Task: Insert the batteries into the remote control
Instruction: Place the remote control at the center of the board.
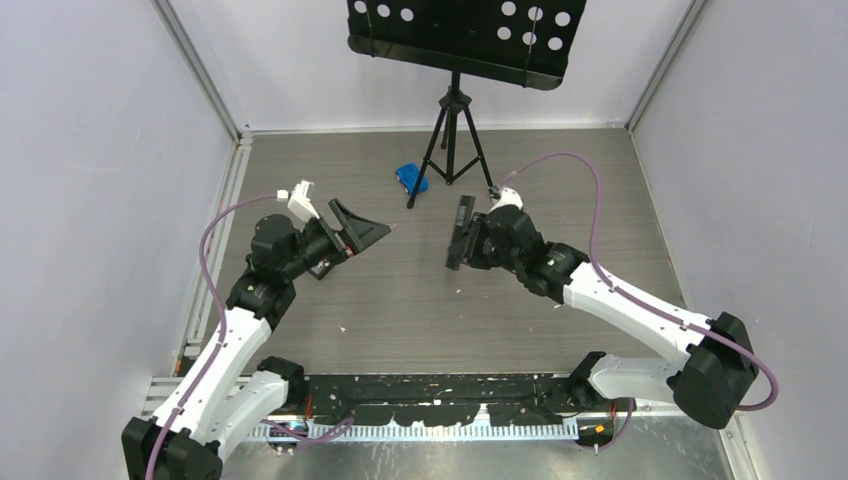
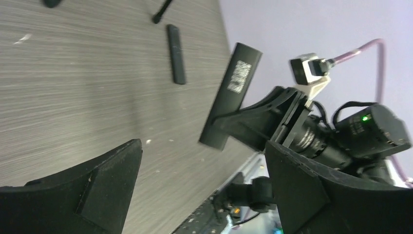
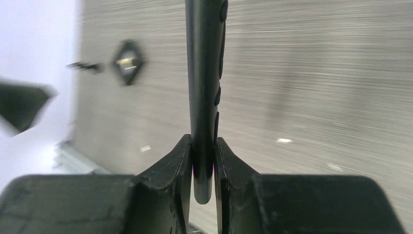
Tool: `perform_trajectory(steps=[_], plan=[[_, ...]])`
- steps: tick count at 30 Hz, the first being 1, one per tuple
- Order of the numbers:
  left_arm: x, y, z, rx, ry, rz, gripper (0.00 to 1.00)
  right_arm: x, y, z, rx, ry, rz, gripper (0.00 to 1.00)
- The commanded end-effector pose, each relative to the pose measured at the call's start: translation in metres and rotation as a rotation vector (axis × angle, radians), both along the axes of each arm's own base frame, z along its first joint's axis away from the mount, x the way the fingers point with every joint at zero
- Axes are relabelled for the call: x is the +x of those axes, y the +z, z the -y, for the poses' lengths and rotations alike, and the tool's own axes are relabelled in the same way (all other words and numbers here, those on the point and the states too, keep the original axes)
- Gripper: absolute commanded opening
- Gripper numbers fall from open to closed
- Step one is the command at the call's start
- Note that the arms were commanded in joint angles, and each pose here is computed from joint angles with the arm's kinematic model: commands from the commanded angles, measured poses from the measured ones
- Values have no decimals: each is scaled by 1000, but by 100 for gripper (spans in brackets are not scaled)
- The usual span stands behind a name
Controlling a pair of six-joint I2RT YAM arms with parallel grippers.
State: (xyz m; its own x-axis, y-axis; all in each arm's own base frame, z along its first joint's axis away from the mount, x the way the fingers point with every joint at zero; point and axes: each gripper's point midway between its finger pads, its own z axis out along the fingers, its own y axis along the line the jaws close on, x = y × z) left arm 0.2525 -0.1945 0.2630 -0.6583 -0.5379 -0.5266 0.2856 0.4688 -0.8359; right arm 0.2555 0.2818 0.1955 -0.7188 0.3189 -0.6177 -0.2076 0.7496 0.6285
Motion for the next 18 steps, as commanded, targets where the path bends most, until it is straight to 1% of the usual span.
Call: perform_trajectory(steps=[1, 3, 5, 9, 12, 15, 18], plan=[[1, -19, -23, 176, 88, -20, 100, 21, -41, 106, -463, -282, -69, 0], [1, -22, -28, 211, 106, -25, 100, 31, -55, 153, -621, -416, -129, 0], [0, -22, -31, 233, 112, -24, 100, 38, -67, 184, -732, -486, -177, 0], [0, -27, -34, 262, 118, -31, 100, 62, -80, 237, -905, -612, -235, 0], [-1, -29, -35, 276, 113, -32, 100, 83, -99, 257, -1009, -646, -295, 0], [-2, -29, -36, 299, 107, -23, 100, 101, -116, 269, -1098, -645, -335, 0], [-4, -30, -41, 328, 117, -21, 100, 114, -135, 271, -1120, -613, -376, 0]])
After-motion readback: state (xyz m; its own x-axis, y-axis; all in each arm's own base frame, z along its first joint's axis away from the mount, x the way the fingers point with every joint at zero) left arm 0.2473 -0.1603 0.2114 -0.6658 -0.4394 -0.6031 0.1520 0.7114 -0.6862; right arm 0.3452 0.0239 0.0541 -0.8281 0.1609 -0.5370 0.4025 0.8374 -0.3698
